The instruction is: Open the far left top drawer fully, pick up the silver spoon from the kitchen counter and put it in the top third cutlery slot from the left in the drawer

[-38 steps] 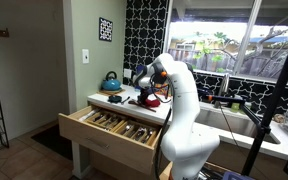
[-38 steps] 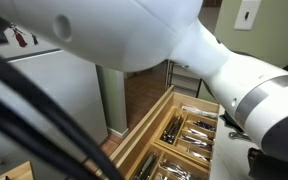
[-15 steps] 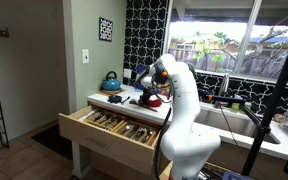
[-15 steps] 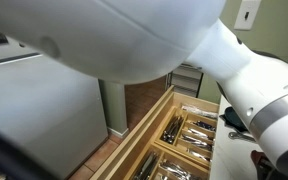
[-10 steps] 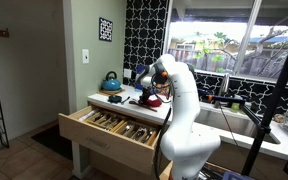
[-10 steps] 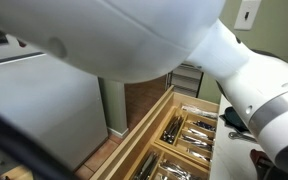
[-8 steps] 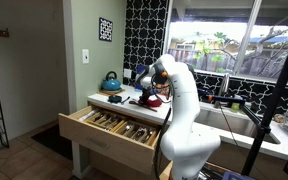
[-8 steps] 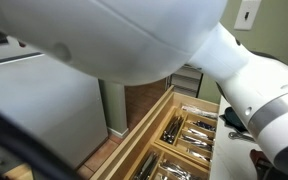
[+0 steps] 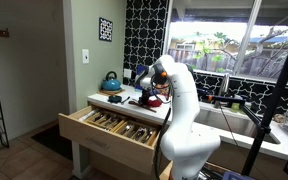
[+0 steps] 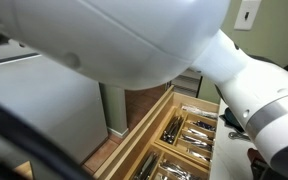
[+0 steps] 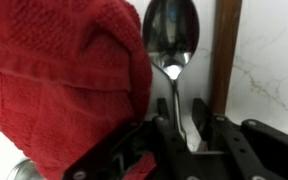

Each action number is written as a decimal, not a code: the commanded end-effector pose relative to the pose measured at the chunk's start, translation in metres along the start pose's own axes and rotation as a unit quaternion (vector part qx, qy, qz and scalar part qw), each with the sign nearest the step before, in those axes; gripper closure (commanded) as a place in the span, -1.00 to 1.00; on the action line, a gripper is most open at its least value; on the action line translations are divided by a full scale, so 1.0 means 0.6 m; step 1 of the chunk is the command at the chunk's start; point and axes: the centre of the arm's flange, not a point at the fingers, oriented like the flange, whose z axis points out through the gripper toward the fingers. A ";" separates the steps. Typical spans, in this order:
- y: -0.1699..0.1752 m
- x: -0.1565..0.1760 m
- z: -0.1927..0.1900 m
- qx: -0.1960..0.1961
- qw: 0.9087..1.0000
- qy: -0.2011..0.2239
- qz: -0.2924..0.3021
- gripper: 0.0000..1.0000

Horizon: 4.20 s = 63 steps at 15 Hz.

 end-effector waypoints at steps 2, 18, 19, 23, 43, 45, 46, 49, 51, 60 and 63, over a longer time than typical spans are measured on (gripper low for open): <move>0.004 0.005 -0.009 0.003 1.000 0.000 -0.015 1.00; -0.056 0.032 -0.141 -0.016 0.990 0.057 -0.130 0.96; -0.069 0.036 -0.146 -0.012 0.988 0.058 -0.144 0.96; -0.147 0.045 -0.167 -0.001 0.978 0.048 -0.202 0.96; -0.387 0.108 -0.170 0.003 0.860 0.061 -0.507 0.96; -0.433 0.146 -0.153 0.015 0.834 0.070 -0.547 0.96; -0.456 0.160 -0.147 0.022 0.819 0.075 -0.568 0.96; -0.512 0.186 -0.122 0.048 0.772 0.087 -0.628 0.96; -0.540 0.200 -0.088 0.067 0.737 0.091 -0.666 0.96; -0.561 0.211 0.053 0.128 0.573 0.073 -0.806 0.96; -0.554 0.209 0.090 0.144 0.552 0.062 -0.819 0.96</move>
